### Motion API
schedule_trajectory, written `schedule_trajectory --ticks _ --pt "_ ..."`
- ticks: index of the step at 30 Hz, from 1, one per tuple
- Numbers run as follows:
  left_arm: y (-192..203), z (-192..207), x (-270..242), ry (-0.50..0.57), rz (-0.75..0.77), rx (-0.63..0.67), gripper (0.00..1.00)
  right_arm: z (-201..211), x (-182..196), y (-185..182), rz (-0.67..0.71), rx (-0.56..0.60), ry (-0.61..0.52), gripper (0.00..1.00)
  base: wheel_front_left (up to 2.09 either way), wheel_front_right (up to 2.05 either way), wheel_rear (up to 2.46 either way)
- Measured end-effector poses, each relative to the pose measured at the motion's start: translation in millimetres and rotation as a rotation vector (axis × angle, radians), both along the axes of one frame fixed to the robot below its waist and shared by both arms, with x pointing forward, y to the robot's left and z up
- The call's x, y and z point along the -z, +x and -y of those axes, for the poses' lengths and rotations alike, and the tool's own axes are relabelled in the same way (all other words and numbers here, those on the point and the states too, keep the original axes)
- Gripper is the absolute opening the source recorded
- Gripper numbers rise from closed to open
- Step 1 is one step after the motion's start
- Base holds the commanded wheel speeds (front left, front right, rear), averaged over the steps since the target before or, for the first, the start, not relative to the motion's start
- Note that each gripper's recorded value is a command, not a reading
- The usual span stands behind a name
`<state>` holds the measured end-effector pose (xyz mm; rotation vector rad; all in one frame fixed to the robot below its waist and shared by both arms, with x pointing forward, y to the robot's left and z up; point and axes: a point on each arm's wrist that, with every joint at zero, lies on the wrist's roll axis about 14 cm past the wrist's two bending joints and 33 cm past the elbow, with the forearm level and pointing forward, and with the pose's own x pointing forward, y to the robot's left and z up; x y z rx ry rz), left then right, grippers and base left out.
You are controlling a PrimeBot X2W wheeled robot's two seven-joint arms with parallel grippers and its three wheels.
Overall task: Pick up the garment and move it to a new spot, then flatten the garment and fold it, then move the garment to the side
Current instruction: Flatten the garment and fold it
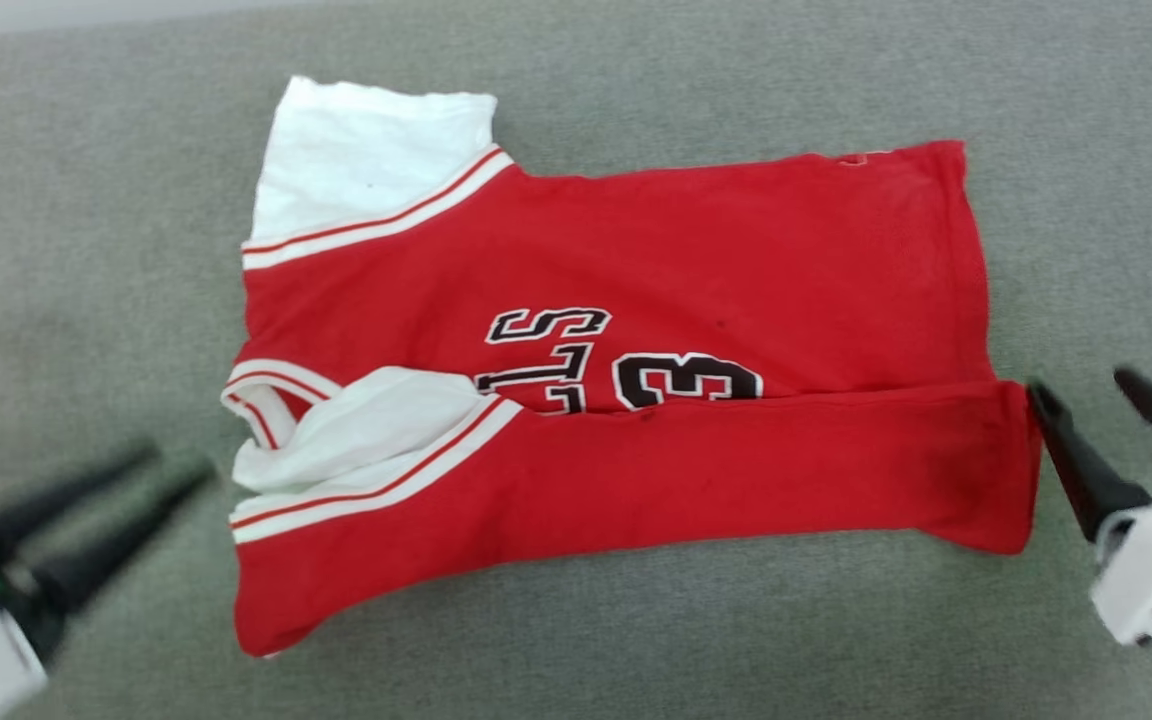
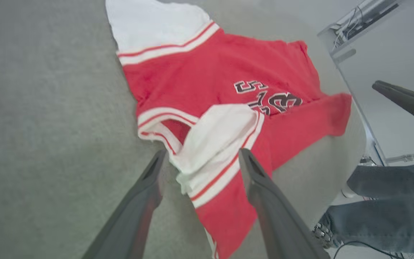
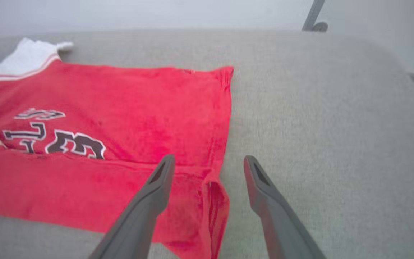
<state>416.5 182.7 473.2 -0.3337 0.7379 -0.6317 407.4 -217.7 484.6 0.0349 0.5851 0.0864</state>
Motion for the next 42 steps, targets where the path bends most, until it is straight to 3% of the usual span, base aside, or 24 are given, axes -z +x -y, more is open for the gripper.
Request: schedule_trajectory --ticks 6,17,27,35,38,40,42 --pt "57.7 -7.3 -29.2 -0.018 0.166 -0.073 1.0 -4.6 -24.5 16.5 0.24 0.041 -0.002 1.0 0.0 0.0 0.0" --pt "180.9 4.0 -43.0 0.147 0.376 -0.082 1.0 4.8 -51.2 16.1 0.527 0.127 -0.015 1.0 0.0 0.0 0.0" --pt "234.2 36.8 6.1 0.264 0.1 -0.005 1.0 25.9 -44.3 -5.9 0.562 0.209 -0.021 1.0 0.0 0.0 0.0" --pt "231.1 41.5 71.5 0.431 -0.136 0.106 1.0 30.2 -21.1 -14.2 0.497 0.239 -0.022 1.0 0.0 0.0 0.0" --pt "235.2 38.1 80.2 0.457 -0.161 0.113 1.0 31.9 -17.2 -15.1 0.485 0.244 -0.032 1.0 0.0 0.0 0.0" --pt "235.8 40.3 85.6 0.45 -0.178 0.119 0.81 33.7 -14.8 -15.4 0.476 0.249 -0.038 1.0 0.0 0.0 0.0" --pt "234.8 42.7 88.1 0.452 -0.183 0.135 0.15 34.5 -12.8 -14.5 0.465 0.249 -0.044 1.0 0.0 0.0 0.0"
